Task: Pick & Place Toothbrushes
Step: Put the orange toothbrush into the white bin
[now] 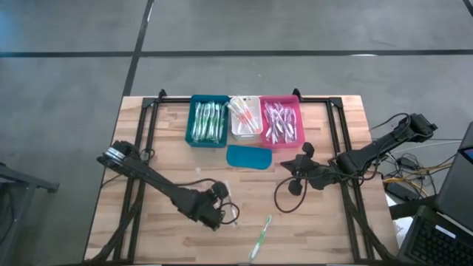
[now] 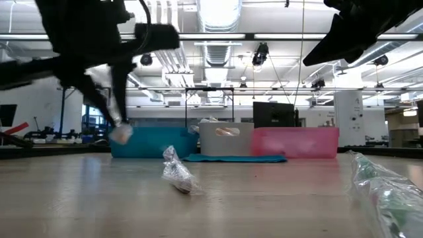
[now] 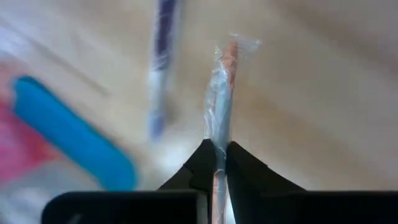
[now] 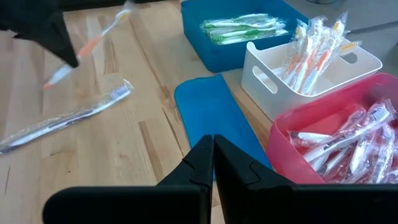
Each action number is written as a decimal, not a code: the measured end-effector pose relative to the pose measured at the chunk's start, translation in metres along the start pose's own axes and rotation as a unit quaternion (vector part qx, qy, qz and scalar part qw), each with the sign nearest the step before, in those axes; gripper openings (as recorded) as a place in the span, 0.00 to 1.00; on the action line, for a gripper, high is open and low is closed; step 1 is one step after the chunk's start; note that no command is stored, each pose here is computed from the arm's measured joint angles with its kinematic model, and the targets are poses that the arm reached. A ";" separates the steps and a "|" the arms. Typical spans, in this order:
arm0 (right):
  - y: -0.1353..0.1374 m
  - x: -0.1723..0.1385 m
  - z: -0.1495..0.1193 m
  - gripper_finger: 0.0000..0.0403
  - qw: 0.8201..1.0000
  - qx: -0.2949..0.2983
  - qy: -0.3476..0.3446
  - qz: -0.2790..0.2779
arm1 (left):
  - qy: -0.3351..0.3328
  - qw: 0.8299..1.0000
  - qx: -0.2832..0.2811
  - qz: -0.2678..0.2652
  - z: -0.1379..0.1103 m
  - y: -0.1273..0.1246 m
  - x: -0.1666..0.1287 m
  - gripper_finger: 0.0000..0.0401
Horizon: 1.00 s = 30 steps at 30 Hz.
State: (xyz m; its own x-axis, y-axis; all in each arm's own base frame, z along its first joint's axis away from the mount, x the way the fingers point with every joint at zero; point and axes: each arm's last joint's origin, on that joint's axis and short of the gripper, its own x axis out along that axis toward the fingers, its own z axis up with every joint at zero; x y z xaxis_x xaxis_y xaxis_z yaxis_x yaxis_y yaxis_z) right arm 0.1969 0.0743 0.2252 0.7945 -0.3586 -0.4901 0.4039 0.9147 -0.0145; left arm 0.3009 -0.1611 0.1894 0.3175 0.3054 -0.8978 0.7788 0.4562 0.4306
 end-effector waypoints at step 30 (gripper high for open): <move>-0.003 -0.001 0.001 0.02 1.000 -0.001 -0.012 -0.025 | 0.077 0.980 0.038 0.180 -0.116 0.187 0.031 0.06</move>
State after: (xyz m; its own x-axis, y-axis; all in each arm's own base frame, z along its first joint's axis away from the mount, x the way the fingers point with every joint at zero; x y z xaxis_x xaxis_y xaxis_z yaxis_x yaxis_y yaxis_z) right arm 0.1955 0.0718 0.2265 0.7836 -0.4086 -0.4680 0.4432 0.8955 -0.0399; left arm 0.3935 0.0304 0.2531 0.4984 0.5607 -0.6612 0.6713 0.2330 0.7036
